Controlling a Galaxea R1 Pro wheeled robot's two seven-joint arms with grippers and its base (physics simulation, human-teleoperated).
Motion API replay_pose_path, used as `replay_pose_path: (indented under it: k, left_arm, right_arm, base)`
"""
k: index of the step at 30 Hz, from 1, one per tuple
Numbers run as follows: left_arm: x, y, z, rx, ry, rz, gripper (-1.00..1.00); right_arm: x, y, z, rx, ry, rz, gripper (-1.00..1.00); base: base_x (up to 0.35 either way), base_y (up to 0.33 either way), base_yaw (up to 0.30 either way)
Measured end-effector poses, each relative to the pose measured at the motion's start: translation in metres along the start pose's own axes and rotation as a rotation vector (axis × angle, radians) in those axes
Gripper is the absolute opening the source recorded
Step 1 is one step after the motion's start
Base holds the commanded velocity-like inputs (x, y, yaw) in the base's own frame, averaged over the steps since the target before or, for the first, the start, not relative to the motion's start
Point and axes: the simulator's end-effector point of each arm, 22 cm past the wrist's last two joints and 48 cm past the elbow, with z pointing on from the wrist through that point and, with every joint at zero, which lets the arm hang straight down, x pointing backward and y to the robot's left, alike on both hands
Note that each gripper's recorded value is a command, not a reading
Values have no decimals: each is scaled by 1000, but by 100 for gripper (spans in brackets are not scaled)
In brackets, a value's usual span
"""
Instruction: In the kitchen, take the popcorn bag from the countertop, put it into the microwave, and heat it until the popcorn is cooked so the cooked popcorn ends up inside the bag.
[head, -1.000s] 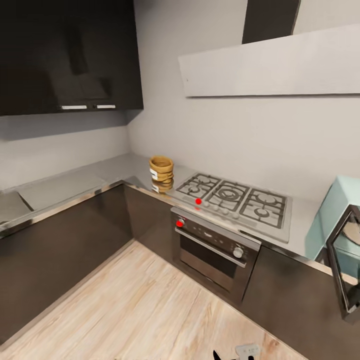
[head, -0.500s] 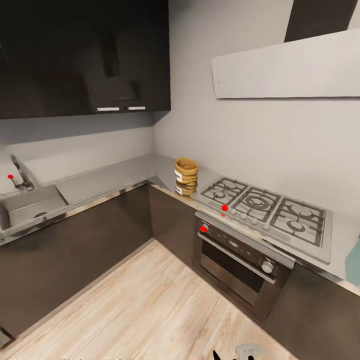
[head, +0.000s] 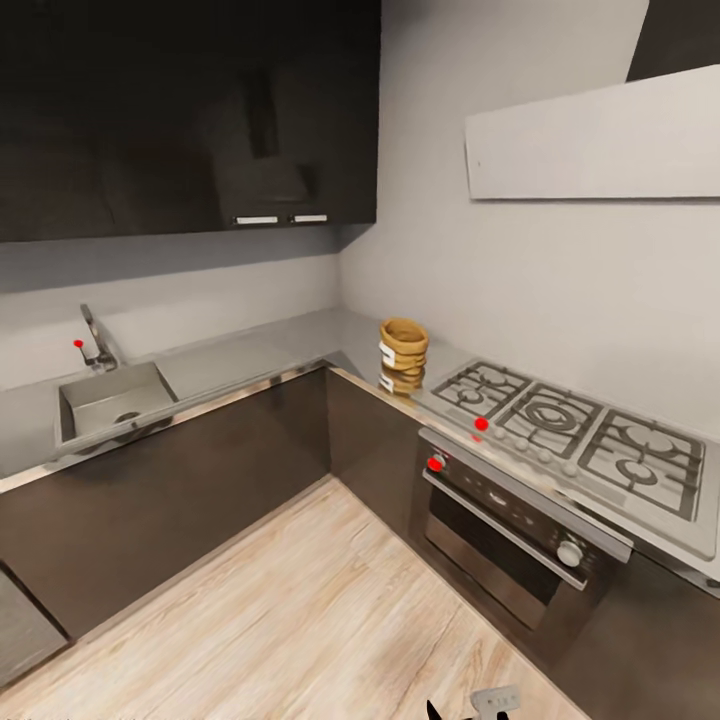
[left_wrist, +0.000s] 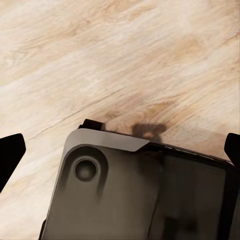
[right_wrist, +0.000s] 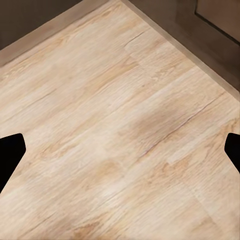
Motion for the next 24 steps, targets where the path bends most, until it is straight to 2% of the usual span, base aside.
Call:
replay_pose_path:
  k: [24]
  left_arm:
    - [3,1,-20,-2,0,1,100]
  right_arm:
    - [-7,5,-18,-3,0,-1,100]
  base:
    - [13,0,1]
